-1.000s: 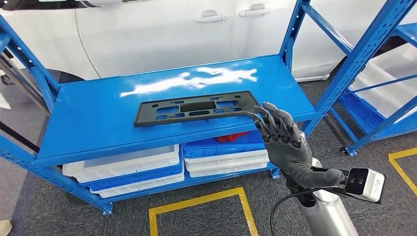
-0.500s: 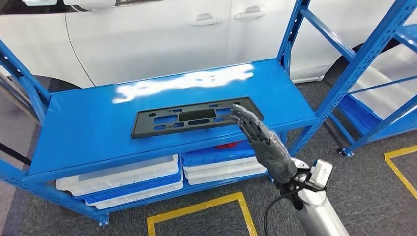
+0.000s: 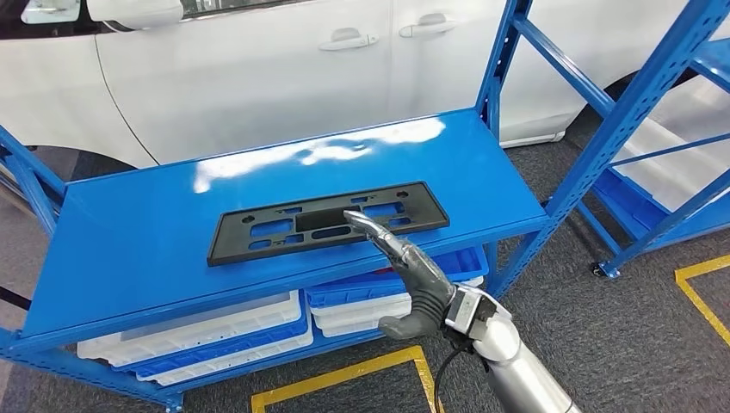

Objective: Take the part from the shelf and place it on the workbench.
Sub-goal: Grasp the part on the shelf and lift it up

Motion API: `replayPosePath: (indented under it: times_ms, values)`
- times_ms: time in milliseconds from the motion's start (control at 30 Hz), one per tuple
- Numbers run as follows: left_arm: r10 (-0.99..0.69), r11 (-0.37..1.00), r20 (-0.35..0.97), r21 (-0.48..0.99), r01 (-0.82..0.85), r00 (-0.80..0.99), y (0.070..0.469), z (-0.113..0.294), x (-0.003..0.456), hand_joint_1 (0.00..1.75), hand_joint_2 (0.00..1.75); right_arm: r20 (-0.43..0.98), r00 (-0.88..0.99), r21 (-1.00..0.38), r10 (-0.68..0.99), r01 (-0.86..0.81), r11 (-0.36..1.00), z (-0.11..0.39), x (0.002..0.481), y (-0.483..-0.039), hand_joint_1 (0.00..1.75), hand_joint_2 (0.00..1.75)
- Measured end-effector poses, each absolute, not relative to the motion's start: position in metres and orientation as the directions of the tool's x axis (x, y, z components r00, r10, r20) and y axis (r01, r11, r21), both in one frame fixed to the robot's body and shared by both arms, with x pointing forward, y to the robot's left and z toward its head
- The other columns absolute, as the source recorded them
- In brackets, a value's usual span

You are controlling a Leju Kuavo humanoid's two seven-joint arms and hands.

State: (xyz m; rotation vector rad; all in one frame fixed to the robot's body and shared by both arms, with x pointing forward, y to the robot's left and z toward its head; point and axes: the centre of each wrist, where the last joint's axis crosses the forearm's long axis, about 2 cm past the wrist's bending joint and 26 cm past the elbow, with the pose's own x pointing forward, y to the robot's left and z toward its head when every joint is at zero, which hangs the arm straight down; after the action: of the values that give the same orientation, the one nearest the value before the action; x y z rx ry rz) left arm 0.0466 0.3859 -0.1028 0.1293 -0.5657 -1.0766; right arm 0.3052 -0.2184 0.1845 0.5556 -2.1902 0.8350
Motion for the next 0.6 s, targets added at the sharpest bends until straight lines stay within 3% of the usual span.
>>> replayPosePath:
  times_ms: [100,200,400,600]
  values:
    - [-0.866,0.479,0.354,0.378,0.792,0.354,0.384,-0.103,0.046,0.00,0.00,0.738,-0.671,-0.447,-0.078,-0.572,0.688,0.181,0.310,-0.206,0.00,1.75]
    - [-0.876,0.472,0.311,0.393,0.789,0.369,0.381,-0.103,0.047,0.00,0.00,0.656,-0.752,-0.582,0.070,-0.444,0.681,0.184,0.318,-0.196,0.00,1.75]
    - [-0.893,0.443,0.272,0.401,0.802,0.358,0.374,-0.105,0.045,0.00,0.00,0.310,-0.822,-0.851,0.478,-0.015,0.525,0.171,0.323,-0.177,0.00,1.75]
    - [-0.905,0.416,0.270,0.390,0.821,0.330,0.371,-0.105,0.047,0.00,0.00,0.038,-0.772,-0.913,0.635,0.232,0.337,0.155,0.327,-0.148,0.00,1.75]
